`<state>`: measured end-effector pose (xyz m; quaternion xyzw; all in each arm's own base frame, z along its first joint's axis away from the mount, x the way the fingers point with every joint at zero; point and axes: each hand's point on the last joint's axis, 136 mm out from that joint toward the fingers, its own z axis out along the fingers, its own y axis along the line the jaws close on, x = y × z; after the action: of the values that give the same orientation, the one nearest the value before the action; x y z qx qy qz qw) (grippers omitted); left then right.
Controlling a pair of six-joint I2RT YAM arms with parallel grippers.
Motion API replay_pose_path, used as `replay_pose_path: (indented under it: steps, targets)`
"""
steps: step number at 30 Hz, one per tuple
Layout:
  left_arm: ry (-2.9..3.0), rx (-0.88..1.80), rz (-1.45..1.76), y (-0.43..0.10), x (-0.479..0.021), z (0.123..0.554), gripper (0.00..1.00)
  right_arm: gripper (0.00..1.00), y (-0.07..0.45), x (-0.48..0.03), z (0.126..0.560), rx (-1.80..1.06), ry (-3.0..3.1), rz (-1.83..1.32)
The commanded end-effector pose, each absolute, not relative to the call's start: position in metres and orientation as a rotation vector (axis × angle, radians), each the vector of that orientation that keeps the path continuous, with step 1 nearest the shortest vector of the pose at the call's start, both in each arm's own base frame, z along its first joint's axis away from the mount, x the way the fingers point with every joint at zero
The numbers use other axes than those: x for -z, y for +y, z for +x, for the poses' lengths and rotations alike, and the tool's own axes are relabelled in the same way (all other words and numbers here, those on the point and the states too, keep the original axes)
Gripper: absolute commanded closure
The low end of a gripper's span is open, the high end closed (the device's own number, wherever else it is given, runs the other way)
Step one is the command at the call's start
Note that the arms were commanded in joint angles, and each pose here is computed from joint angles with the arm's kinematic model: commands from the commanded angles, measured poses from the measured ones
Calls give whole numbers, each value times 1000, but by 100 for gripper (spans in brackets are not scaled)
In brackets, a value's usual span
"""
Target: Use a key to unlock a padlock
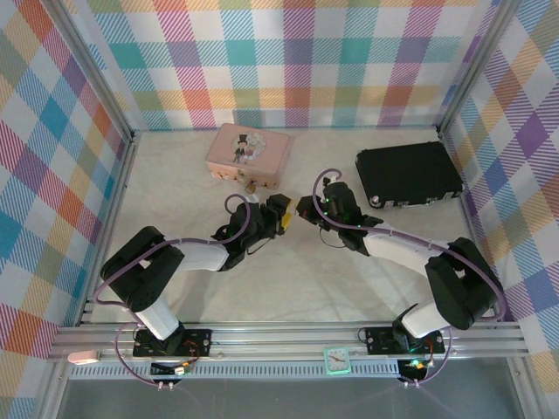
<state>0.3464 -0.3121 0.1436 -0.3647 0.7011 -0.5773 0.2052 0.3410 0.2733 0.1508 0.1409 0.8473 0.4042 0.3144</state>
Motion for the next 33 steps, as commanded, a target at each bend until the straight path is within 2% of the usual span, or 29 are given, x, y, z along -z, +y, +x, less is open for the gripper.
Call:
replay_pose_path:
  steps: [1,16,20,26,27,32,33]
  targets:
    - [1863,1664,-960,-319,-169,353,50,100,270,-158,346,-1095,2193,513]
    - [1873,1706,-934,-332,-171,349,67,100,275,-150,352,-1171,2170,633]
    - [1872,1710,-931,-331,-172,348,75,100,274,-148,352,-1161,2170,642]
    - [1879,1707,-936,-331,-169,348,98,100,271,-146,351,-1146,2170,644]
    - [1882,1708,-936,-332,-168,347,100,100,271,-146,351,-1146,2170,645]
    - [1892,1707,-921,-333,-167,347,100,100,271,-153,350,-1150,2157,606]
    - [1897,1700,-909,-332,-166,348,100,96,271,-157,349,-1146,2152,579]
